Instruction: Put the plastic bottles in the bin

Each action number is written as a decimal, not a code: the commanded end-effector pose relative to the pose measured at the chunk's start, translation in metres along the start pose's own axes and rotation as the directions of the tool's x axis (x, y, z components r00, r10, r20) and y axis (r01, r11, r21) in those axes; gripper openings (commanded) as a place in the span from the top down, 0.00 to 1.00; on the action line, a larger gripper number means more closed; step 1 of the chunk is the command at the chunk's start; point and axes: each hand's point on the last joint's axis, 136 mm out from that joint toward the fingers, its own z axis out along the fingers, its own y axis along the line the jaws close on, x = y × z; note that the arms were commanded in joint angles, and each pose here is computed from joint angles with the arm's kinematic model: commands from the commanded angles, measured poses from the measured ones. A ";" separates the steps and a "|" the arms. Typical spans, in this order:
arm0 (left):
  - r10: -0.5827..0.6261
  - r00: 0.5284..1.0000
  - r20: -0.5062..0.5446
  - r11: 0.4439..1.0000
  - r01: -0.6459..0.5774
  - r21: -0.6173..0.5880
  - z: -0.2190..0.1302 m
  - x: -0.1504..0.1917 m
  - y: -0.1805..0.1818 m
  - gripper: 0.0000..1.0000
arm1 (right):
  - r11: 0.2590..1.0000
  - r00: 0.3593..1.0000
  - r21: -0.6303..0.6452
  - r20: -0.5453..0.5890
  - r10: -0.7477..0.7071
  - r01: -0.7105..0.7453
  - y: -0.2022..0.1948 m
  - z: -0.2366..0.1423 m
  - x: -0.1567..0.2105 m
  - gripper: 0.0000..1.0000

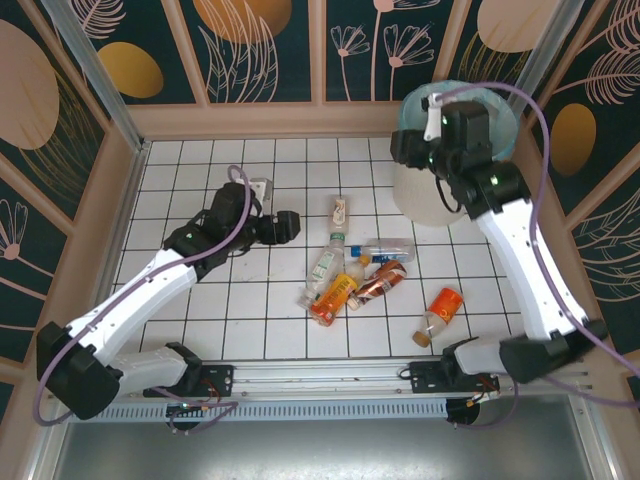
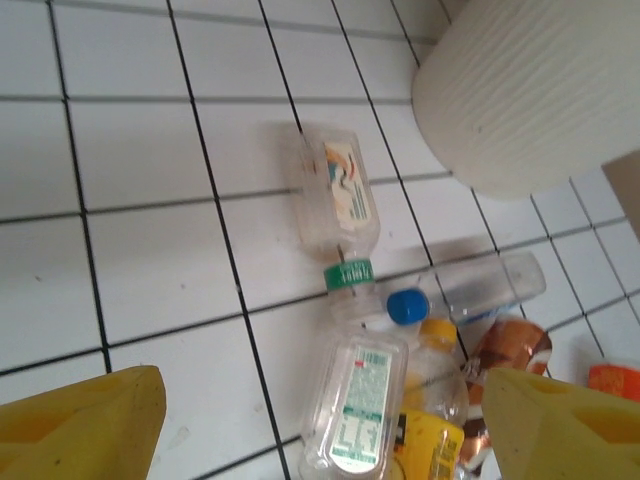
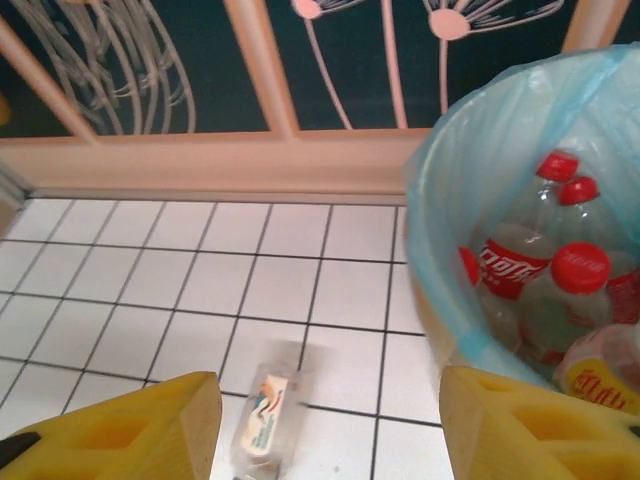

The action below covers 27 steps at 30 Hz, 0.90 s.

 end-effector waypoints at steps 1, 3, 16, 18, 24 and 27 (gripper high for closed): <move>0.023 0.994 -0.104 0.999 -0.020 0.028 0.009 0.028 -0.010 0.18 | 0.991 0.988 -0.136 0.151 0.021 0.000 0.027 -0.024 -0.011 0.41; 0.046 0.990 -0.133 0.998 -0.041 0.040 0.016 0.037 -0.018 0.17 | 0.982 0.988 -0.189 0.153 0.032 -0.002 0.036 -0.033 0.002 0.41; 0.330 0.862 -0.384 0.943 -0.285 0.171 0.058 0.125 -0.094 0.21 | 0.996 0.994 -0.008 -0.062 0.087 -0.088 -0.005 -0.040 0.092 0.41; 0.343 0.838 -0.425 0.939 -0.305 0.156 0.064 0.139 -0.091 0.22 | 0.996 0.994 0.012 -0.060 0.087 -0.086 -0.009 -0.044 0.094 0.41; 0.389 0.777 -0.495 0.920 -0.360 0.158 0.071 0.170 -0.090 0.24 | 0.996 0.996 0.040 -0.031 0.082 -0.081 -0.017 -0.050 0.096 0.41; 0.400 0.752 -0.524 0.913 -0.380 0.152 0.074 0.182 -0.087 0.24 | 0.996 0.996 0.040 -0.043 0.079 -0.078 -0.017 -0.045 0.101 0.41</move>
